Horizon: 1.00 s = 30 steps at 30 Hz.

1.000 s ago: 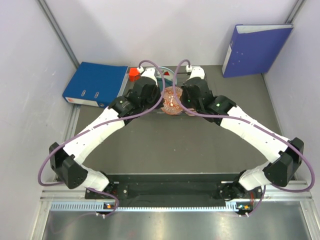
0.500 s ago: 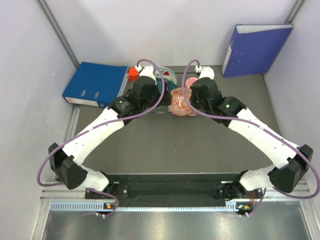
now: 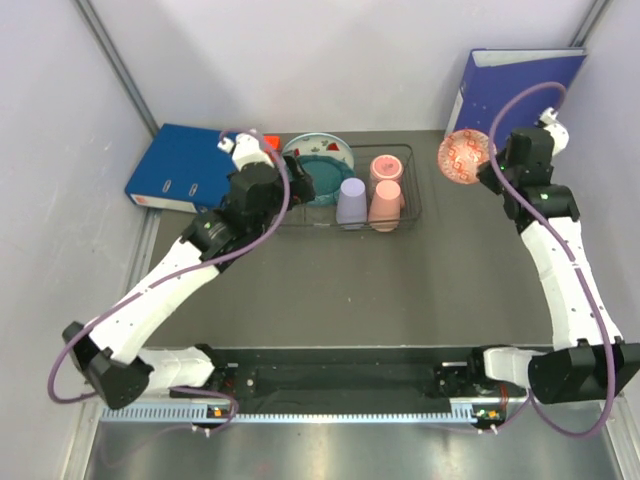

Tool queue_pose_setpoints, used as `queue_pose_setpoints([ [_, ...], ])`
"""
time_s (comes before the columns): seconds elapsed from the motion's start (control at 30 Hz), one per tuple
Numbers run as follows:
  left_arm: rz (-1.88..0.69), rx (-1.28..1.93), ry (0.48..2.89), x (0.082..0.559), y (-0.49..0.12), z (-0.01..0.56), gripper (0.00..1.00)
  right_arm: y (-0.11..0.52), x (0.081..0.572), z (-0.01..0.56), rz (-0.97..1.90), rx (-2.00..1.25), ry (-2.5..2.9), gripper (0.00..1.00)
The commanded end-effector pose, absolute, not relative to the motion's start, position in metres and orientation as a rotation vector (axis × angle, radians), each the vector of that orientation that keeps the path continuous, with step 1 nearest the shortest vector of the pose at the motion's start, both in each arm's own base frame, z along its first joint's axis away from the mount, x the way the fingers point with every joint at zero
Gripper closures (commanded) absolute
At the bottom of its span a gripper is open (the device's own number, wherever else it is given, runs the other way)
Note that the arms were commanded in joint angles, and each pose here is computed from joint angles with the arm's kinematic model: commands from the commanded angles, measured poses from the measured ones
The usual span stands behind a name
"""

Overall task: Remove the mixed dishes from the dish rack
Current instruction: Place the bowl at the center of the board.

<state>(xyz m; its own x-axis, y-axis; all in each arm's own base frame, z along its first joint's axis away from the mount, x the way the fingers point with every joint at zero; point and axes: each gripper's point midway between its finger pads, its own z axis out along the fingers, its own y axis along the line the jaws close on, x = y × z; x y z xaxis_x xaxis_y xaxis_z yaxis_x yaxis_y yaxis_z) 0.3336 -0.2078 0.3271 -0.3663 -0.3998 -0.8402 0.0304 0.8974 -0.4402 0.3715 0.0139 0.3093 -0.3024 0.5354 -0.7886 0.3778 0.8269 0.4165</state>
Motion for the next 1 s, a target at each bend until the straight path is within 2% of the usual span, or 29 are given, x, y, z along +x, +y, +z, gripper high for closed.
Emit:
queue_pose_setpoints([
  [0.0,-0.441,-0.374,1.847,0.323,-0.184,0.329,0.01,0.008,0.396,0.313,0.376,0.865,1.815,1.00],
  [0.17,-0.408,-0.367,1.907,0.311,-0.175,0.306,0.01,-0.045,0.438,0.279,0.212,1.038,1.833,1.00],
  [0.37,-0.402,-0.374,1.918,0.296,-0.162,0.294,0.01,-0.081,0.464,0.244,0.066,1.121,1.901,1.00],
  [0.6,-0.401,-0.358,1.965,0.293,-0.166,0.274,0.01,-0.098,0.471,0.200,0.013,1.241,1.948,1.00],
  [0.8,-0.445,-0.306,2.040,0.291,-0.183,0.253,0.01,-0.108,0.479,0.174,0.081,1.258,1.943,1.00],
  [0.97,-0.438,-0.300,2.065,0.290,-0.184,0.238,0.01,-0.121,0.479,0.146,0.030,1.259,1.998,1.00],
])
